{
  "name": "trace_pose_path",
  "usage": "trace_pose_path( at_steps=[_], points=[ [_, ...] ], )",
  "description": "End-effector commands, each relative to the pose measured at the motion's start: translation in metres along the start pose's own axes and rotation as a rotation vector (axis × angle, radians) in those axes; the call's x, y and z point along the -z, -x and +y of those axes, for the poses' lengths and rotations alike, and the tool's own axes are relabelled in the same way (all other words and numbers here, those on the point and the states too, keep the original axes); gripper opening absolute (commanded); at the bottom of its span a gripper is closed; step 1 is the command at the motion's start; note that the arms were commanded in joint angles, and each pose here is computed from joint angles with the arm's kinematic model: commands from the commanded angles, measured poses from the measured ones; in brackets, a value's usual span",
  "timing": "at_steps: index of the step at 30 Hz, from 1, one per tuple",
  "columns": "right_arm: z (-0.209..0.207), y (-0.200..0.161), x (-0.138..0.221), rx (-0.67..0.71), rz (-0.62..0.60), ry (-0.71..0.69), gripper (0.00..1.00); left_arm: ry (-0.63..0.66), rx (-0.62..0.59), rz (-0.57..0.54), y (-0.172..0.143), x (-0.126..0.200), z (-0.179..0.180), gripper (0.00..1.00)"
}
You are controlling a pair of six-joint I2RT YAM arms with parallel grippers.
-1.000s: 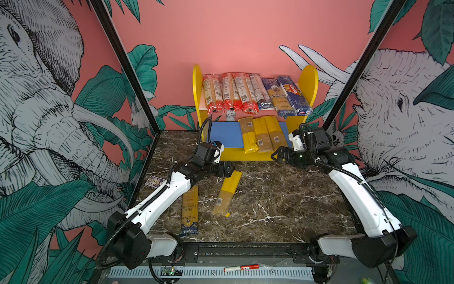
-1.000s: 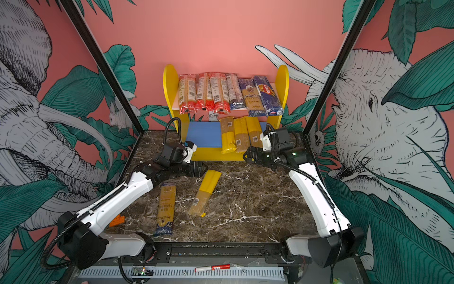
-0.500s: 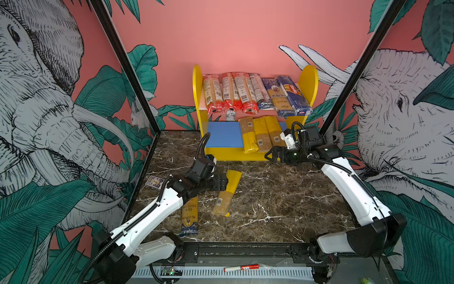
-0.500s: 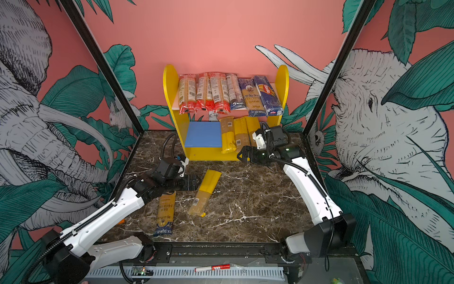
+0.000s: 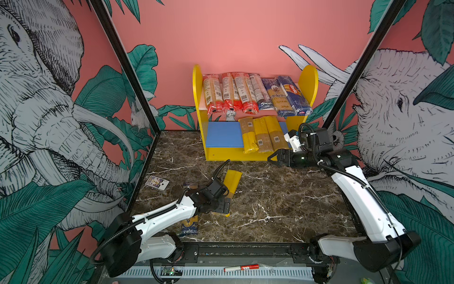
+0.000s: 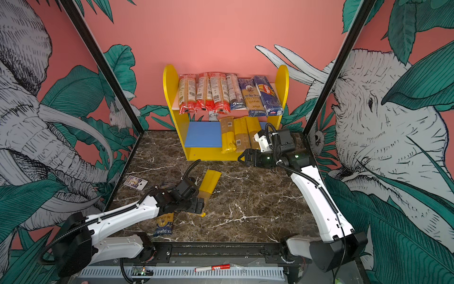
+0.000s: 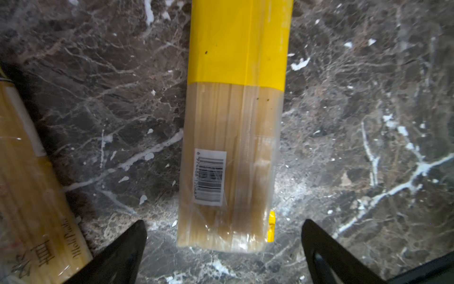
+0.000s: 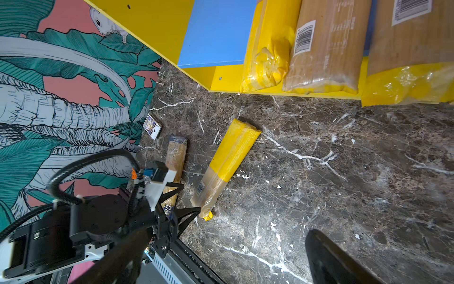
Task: Arrange pasta packages on shelves
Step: Pick up the pasta bag from the center of the table.
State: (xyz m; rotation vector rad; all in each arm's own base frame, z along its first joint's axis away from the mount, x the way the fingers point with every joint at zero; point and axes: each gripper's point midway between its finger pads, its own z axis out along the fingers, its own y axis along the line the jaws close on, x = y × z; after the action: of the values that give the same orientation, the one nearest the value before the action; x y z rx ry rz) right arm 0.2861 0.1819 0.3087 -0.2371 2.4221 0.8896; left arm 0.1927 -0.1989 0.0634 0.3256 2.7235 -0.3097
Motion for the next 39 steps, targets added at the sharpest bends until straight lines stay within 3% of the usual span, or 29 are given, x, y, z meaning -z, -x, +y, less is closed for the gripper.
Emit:
trace_pose_path(
  at_steps=[1,13,19,25,36,39],
  points=[
    [0.0,-0.002,0.007,0.011,-0.008,-0.009,0.99,-0.026,-0.024,-0.034,0.008,-0.012,-0.009,0.99],
    [0.009,-0.038,-0.01,-0.026,0.099,0.042,0.99,-0.032,-0.048,0.005,0.002,-0.037,-0.013,0.99],
    [0.016,-0.06,-0.021,-0.021,0.176,0.054,0.99,-0.045,-0.027,0.04,-0.01,-0.047,-0.012,0.93],
    [0.015,-0.068,-0.018,-0.028,0.18,0.042,0.99,-0.036,-0.02,0.07,-0.02,-0.057,-0.009,0.69],
    [0.02,-0.061,-0.02,-0.025,0.174,0.059,0.99,-0.069,-0.013,-0.001,-0.011,-0.039,-0.01,0.0],
    [0.026,-0.052,-0.023,-0.024,0.159,0.086,0.99,-0.098,-0.004,-0.059,-0.002,-0.023,-0.013,0.0]
  ],
)
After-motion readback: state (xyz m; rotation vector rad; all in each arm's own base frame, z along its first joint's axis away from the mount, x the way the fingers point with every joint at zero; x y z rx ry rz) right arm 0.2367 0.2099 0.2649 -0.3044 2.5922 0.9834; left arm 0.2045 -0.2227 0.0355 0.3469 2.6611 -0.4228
